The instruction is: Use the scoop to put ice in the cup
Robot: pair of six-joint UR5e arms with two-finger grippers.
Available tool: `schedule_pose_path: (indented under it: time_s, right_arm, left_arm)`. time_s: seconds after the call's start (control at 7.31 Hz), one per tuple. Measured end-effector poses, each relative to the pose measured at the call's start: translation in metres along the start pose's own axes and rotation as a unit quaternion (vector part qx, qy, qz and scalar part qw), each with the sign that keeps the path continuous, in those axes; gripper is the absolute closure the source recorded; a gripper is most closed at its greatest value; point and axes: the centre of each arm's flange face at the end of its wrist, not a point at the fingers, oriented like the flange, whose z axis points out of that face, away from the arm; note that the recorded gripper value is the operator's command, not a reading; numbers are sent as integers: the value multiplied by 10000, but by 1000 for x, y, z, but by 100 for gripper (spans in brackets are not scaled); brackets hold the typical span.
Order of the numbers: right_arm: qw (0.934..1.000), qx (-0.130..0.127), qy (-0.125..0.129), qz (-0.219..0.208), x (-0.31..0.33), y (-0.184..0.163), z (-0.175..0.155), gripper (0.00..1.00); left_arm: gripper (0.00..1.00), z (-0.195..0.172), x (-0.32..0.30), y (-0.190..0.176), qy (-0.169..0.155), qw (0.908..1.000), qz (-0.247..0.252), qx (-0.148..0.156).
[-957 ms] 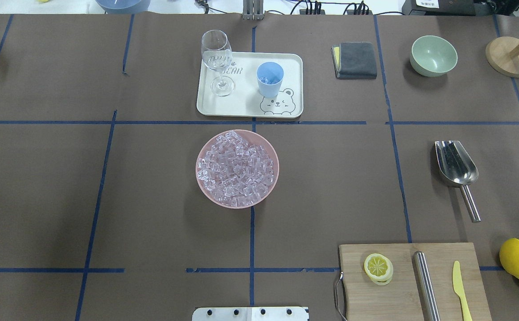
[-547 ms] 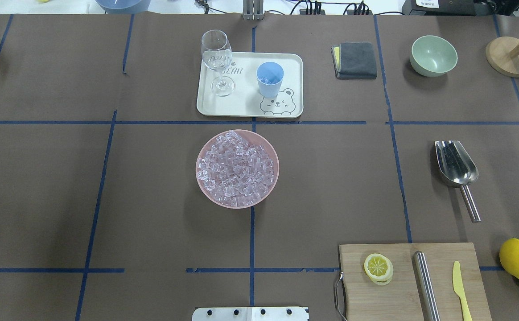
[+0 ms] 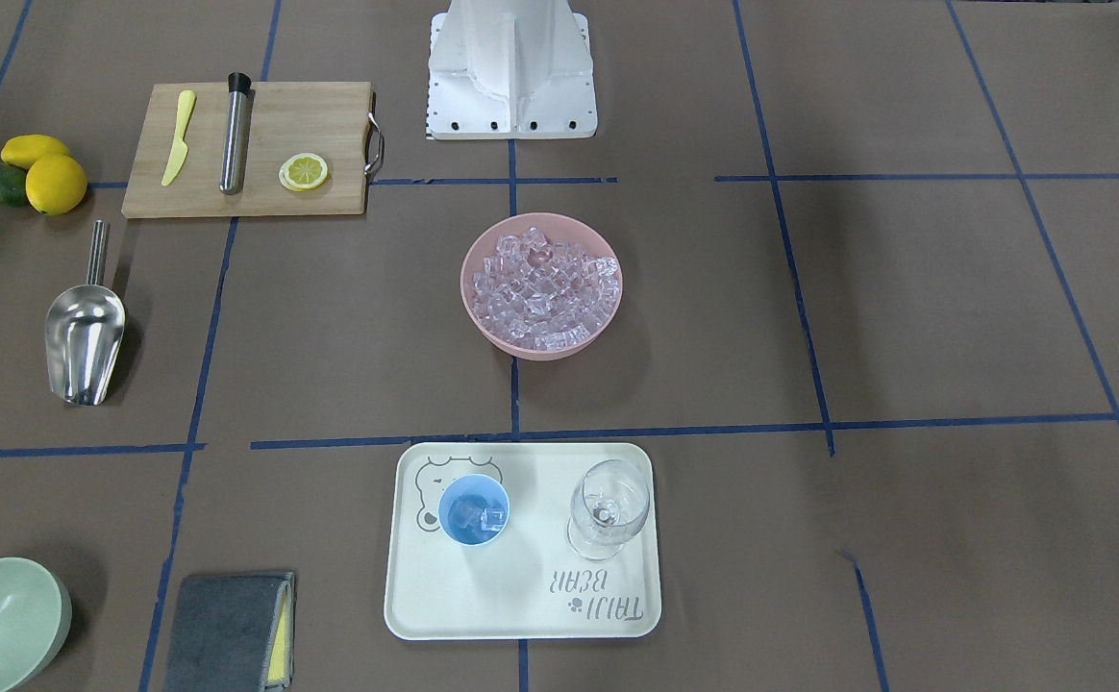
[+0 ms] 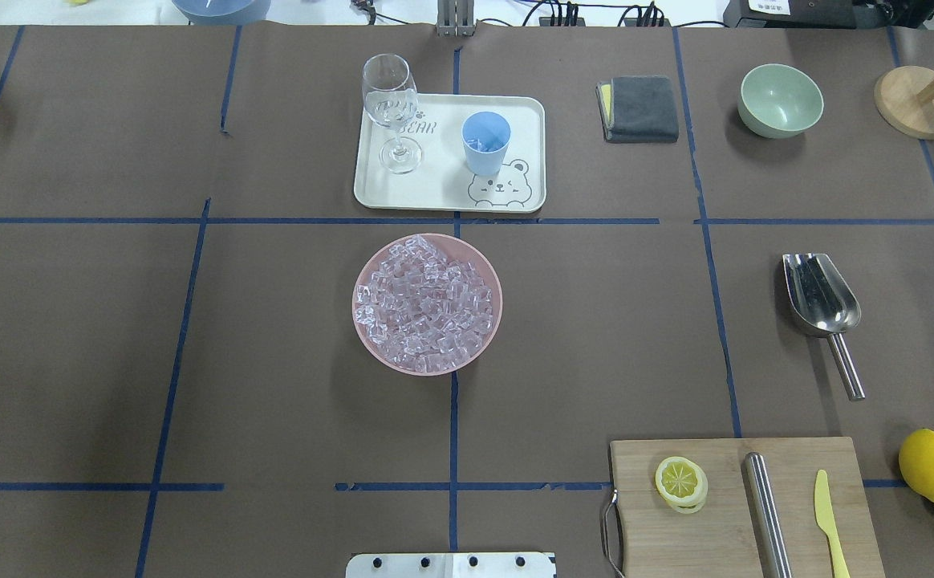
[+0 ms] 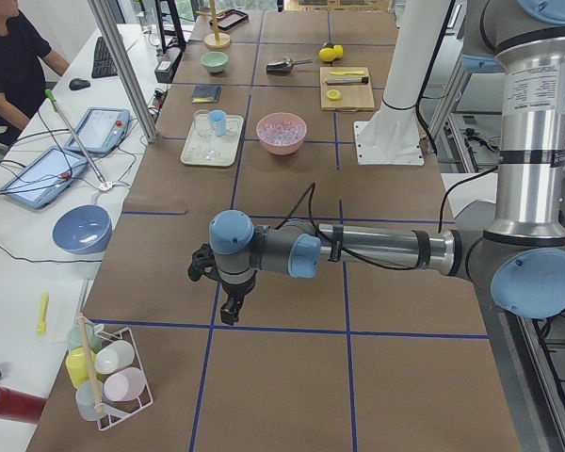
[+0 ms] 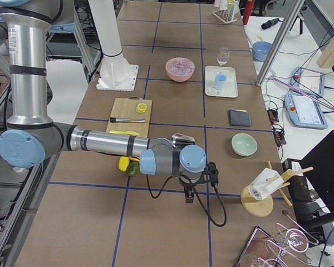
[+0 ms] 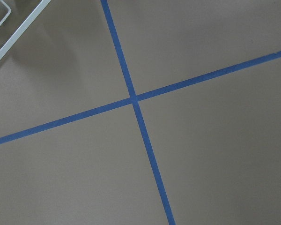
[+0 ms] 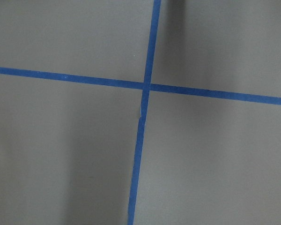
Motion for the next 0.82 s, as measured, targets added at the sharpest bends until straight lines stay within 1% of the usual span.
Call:
schedule_pose_path:
  time_s: [0.41,0.82]
  right_arm:
    - [9997,158,-155,141,4,3,-15,0]
    - [9990,146,-176,385,-7,4,-32,0]
  left_arm:
    - [0,1,-1,1,9,10000,-63,-61]
    - [0,2,-2,2,16,9999,-108,-101]
